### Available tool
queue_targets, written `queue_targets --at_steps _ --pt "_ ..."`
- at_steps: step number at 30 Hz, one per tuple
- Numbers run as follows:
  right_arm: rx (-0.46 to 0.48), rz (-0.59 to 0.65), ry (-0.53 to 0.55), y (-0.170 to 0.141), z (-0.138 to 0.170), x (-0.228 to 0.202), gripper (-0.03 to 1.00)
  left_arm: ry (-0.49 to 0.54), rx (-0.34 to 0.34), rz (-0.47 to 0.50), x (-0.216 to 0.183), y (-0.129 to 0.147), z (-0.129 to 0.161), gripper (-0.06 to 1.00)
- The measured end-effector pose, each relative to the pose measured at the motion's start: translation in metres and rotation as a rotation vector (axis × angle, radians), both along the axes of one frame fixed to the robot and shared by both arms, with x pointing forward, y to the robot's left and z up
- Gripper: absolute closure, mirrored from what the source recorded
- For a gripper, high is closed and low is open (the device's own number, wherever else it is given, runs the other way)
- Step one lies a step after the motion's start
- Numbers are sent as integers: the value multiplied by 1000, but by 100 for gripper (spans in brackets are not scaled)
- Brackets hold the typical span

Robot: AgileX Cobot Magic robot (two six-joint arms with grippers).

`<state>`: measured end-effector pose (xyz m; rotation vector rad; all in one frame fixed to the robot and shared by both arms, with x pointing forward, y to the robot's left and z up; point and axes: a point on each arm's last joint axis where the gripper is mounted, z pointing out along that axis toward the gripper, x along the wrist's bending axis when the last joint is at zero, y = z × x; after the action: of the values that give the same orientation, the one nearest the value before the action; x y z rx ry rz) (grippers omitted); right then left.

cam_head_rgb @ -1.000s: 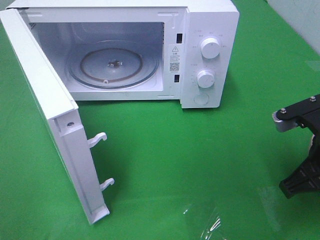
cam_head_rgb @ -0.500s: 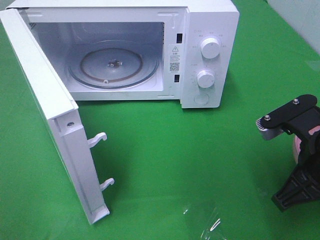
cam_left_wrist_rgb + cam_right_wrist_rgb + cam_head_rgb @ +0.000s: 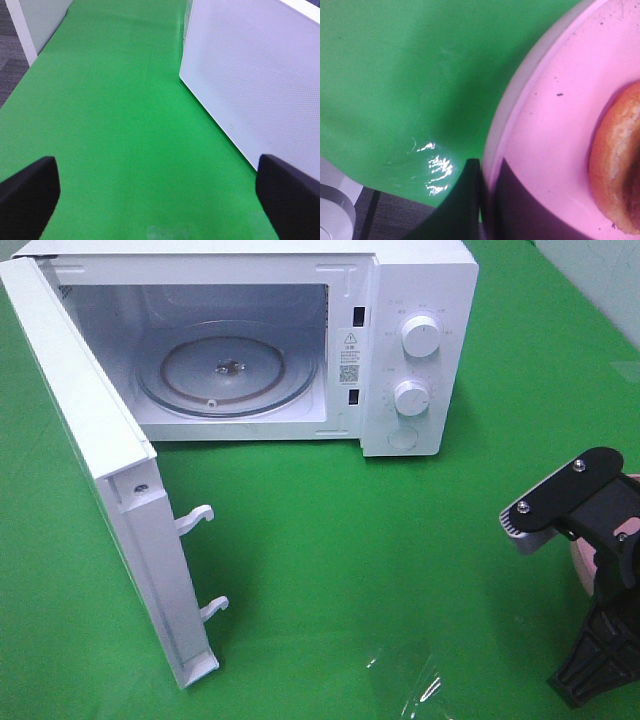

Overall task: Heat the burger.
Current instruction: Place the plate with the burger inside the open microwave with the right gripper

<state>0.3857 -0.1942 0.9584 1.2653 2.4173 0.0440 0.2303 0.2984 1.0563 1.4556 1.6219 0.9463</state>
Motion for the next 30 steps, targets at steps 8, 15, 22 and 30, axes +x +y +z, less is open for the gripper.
queue_targets --at_steps 8,15,22,30 --pt "-2 76 -9 9 1 -8 94 0 0 0 0 0 0 -4" --pt "-16 146 -7 16 -1 -17 94 0 0 0 0 0 0 -4" --pt "-58 201 -17 19 0 -22 94 0 0 0 0 0 0 -4" --pt "-120 272 -47 21 2 -26 94 0 0 0 0 0 0 -4"
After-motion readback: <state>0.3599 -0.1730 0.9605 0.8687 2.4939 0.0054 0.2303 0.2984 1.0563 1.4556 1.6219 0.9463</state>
